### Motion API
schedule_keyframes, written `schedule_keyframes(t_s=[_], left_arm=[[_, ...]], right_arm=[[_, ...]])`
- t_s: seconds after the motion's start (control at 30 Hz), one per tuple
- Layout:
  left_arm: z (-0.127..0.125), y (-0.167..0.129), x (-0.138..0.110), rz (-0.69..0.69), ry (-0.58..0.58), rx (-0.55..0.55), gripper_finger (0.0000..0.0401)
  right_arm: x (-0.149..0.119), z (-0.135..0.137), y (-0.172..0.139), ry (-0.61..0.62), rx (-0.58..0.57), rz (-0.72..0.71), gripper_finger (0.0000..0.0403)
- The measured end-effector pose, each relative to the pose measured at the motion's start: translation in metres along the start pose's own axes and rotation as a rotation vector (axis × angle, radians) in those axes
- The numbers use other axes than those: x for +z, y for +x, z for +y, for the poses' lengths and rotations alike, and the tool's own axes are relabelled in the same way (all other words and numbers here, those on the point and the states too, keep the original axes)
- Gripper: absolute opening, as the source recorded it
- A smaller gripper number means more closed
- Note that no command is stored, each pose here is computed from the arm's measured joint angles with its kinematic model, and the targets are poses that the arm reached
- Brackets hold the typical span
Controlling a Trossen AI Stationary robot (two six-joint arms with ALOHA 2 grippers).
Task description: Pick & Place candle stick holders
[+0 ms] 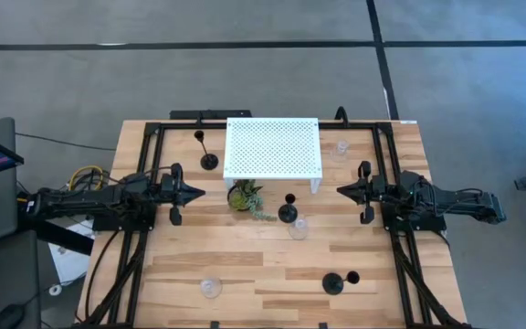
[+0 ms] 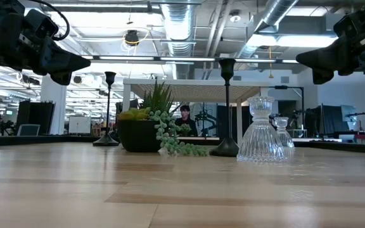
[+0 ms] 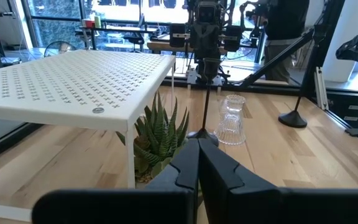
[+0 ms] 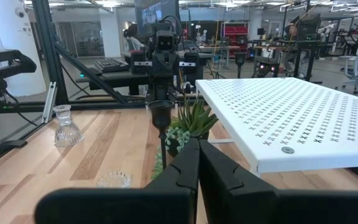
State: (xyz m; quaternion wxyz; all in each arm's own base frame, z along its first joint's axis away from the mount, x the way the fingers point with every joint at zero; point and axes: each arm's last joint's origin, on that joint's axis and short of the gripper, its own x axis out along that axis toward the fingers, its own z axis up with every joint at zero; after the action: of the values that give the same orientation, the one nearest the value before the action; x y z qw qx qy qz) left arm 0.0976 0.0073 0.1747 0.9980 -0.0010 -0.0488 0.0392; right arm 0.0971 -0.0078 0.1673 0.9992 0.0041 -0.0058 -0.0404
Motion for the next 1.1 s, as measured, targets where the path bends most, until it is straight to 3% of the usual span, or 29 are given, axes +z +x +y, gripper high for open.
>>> schedule_keyframes(t_s=[0.4,0.6,1.1], left_arm=[[0.000,0.000,0.001,-0.008,0.000,0.000,0.0008],[0.000,0.000,0.002,-0.025,0.000,0.000,0.0008],[0.000,0.000,0.005,-0.048,-0.012,-0.001,0.0008]], right_arm=[[0.001,0.000,0.000,-0.004,-0.007,-0.007,0.0000],[0.010,0.000,0.000,0.042,0.001,-0.102,0.0000],[0.009,0.000,0.000,0.083,-0.036,-0.098,0.0000]])
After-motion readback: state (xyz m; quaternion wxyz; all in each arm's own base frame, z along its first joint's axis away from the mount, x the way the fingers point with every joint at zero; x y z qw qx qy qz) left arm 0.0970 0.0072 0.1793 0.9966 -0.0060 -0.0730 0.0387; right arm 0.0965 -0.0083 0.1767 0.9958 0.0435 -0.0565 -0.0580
